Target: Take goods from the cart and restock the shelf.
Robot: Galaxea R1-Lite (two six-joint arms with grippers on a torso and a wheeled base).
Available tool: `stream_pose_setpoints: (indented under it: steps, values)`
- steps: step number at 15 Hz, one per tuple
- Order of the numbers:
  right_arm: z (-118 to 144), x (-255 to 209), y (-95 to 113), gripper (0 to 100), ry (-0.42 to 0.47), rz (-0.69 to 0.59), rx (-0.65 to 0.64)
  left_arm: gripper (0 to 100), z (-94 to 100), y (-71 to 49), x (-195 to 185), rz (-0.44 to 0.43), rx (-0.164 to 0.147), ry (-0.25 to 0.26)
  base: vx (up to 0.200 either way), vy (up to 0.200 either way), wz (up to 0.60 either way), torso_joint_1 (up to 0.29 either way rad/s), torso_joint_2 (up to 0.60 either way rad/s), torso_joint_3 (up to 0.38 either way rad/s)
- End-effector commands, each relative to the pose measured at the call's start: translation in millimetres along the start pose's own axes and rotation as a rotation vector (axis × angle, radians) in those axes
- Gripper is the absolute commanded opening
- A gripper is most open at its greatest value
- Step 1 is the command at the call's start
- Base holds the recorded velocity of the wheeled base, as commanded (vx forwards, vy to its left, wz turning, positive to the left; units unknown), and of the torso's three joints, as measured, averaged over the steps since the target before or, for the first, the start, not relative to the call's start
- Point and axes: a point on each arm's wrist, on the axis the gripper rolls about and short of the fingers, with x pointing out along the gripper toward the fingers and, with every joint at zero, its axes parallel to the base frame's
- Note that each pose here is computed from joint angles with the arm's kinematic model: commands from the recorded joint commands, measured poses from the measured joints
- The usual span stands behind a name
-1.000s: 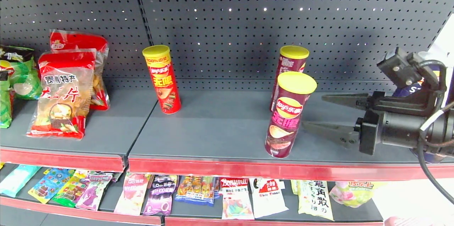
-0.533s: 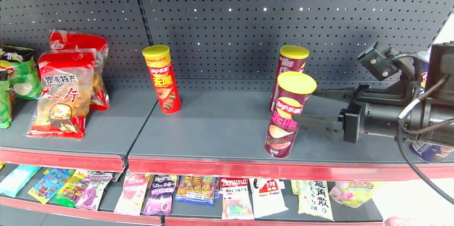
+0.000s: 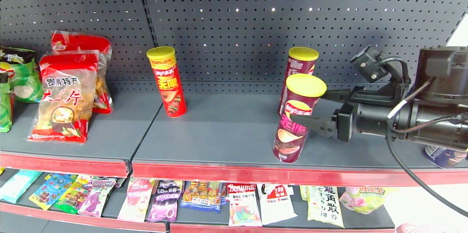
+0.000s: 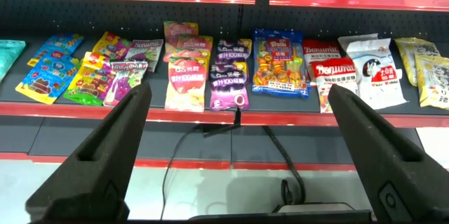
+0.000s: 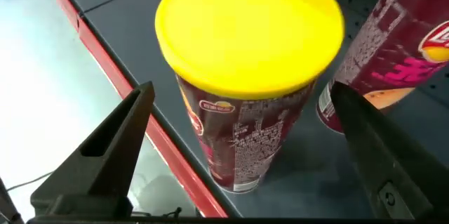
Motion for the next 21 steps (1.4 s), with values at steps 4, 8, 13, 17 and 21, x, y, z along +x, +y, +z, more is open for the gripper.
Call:
stream_pose_setpoints:
  steps: [4,8,13,17,21]
  values:
    - [-1,18,0,100,0.014,0.031,0.001,100,0.0,0.0,0,0.0,0.0,0.002,0.0,0.0,0.0,0.0,0.0,0.0]
    - [0,28,-5,100,0.017,0.023,0.004,100,0.0,0.0,0,0.0,0.0,0.002,0.0,0.0,0.0,0.0,0.0,0.0]
    - [-5,34,-7,0,0.011,0.021,0.004,100,0.0,0.0,0,-0.001,0.0,0.002,0.0,0.0,0.0,0.0,0.0,0.0]
    - [-2,24,-4,0,-0.01,0.016,-0.006,100,0.0,0.0,0,-0.001,0.0,0.002,0.0,0.0,0.0,0.0,0.0,0.0]
    - [6,16,-5,0,-0.041,0.002,-0.012,100,0.0,0.0,0,-0.001,0.0,0.002,0.0,0.0,0.0,0.0,0.0,0.0]
